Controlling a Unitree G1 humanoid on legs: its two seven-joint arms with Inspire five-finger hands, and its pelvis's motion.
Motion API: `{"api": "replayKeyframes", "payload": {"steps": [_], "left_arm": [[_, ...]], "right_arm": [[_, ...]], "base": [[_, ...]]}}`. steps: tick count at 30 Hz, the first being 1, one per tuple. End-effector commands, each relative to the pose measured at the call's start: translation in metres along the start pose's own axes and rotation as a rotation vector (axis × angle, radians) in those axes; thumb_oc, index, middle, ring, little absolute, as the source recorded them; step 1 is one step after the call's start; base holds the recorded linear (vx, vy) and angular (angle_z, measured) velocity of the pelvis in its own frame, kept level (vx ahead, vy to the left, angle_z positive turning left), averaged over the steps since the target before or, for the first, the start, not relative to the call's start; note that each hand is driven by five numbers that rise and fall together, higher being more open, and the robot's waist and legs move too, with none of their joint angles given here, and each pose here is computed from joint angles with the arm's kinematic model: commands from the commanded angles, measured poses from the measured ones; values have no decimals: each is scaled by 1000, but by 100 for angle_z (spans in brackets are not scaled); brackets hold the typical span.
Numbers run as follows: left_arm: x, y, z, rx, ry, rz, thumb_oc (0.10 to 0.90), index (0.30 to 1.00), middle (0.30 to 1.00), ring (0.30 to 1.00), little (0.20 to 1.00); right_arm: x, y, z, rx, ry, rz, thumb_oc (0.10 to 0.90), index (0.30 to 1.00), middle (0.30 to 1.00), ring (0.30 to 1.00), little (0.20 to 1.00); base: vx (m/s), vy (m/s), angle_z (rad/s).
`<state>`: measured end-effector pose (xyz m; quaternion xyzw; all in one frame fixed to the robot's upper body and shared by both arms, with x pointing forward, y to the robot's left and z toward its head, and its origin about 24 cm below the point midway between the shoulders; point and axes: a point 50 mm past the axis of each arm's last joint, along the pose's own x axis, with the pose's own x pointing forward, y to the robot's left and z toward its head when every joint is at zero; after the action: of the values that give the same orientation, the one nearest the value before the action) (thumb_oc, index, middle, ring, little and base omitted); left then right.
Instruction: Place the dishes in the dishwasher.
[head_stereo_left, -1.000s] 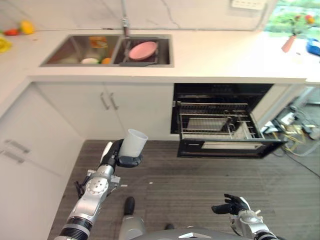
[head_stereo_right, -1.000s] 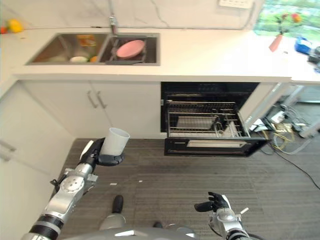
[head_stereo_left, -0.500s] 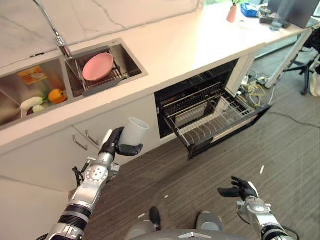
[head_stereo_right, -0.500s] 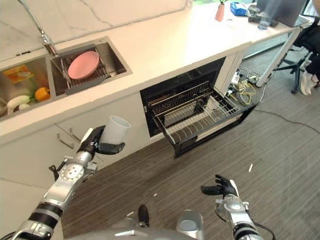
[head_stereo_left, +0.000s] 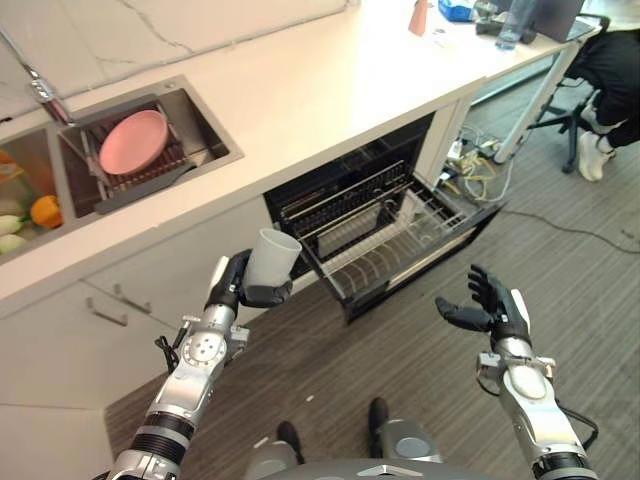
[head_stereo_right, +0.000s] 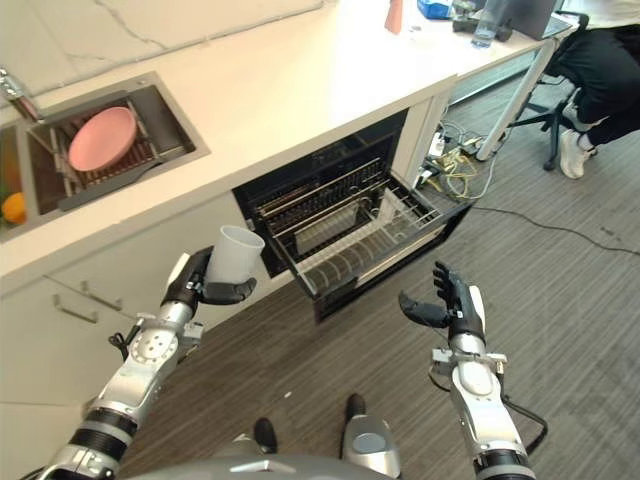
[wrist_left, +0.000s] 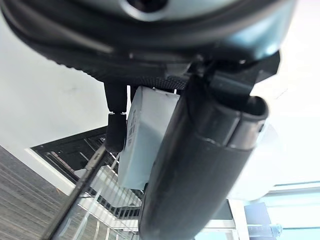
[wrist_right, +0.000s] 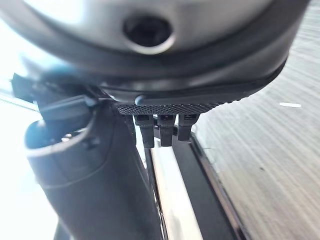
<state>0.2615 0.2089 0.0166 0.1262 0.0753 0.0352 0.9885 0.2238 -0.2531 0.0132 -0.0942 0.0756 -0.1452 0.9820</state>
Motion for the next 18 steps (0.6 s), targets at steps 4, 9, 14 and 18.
{"api": "replayKeyframes", "payload": {"steps": [4,9,14,18], "left_arm": [[12,9,63,-113,-323,91,400,300,300,300,300],[15,0,64,-109,-322,53,400,300,300,300,300],[18,-6,67,-50,-330,6,400,300,300,300,300],[26,-18,81,-41,-373,-5,400,300,300,300,300]], "right_arm": [[15,-14,71,125,-352,-21,800,900,900,900,900],[12,-5,77,223,-375,66,800,900,900,900,900],[7,16,85,348,-391,192,800,900,900,900,900],[5,43,92,476,-386,292,800,900,900,900,900]], "base": [[152,159,-14],[108,146,-27],[100,172,-10],[21,61,-12]]}}
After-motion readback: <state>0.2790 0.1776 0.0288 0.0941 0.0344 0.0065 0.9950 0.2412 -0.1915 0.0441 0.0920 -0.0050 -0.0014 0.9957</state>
